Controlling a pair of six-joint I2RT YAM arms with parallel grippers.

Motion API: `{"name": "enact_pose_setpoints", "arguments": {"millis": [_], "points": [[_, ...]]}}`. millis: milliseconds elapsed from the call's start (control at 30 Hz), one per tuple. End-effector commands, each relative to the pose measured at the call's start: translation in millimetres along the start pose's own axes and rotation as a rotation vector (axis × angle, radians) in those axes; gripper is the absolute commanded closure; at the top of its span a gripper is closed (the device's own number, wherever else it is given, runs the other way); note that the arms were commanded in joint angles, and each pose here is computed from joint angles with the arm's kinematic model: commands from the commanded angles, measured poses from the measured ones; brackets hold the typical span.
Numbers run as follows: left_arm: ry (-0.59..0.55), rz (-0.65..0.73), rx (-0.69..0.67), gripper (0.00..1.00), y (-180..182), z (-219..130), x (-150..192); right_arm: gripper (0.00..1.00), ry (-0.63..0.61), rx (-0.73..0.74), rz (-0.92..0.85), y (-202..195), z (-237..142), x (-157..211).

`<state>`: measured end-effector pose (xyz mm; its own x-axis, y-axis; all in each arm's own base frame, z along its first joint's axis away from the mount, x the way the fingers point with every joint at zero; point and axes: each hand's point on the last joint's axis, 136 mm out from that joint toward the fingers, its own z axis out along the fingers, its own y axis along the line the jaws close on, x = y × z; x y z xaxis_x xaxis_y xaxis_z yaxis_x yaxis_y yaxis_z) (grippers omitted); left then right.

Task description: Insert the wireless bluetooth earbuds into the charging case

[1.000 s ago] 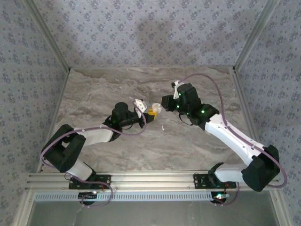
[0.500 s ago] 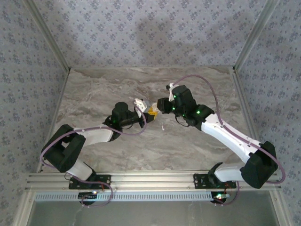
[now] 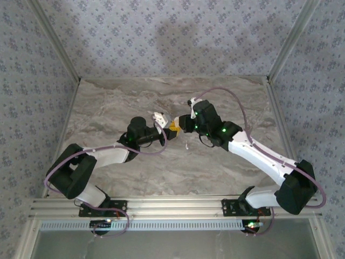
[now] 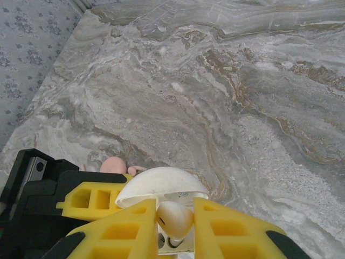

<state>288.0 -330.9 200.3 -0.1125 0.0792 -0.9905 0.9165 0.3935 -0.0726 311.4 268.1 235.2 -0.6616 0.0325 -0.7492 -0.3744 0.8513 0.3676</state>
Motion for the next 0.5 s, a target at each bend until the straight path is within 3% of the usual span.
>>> {"name": "enact_pose_setpoints", "arguments": {"millis": [0,467], "points": [[-0.096,0.04,0.005,0.86,-3,-2,-38,0.79,0.017,0.062,-0.039,-10,2,8],[-0.099,0.043,-0.015,0.86,0,-4,-42,0.72,0.038,-0.031,-0.069,10,-6,12]]}}
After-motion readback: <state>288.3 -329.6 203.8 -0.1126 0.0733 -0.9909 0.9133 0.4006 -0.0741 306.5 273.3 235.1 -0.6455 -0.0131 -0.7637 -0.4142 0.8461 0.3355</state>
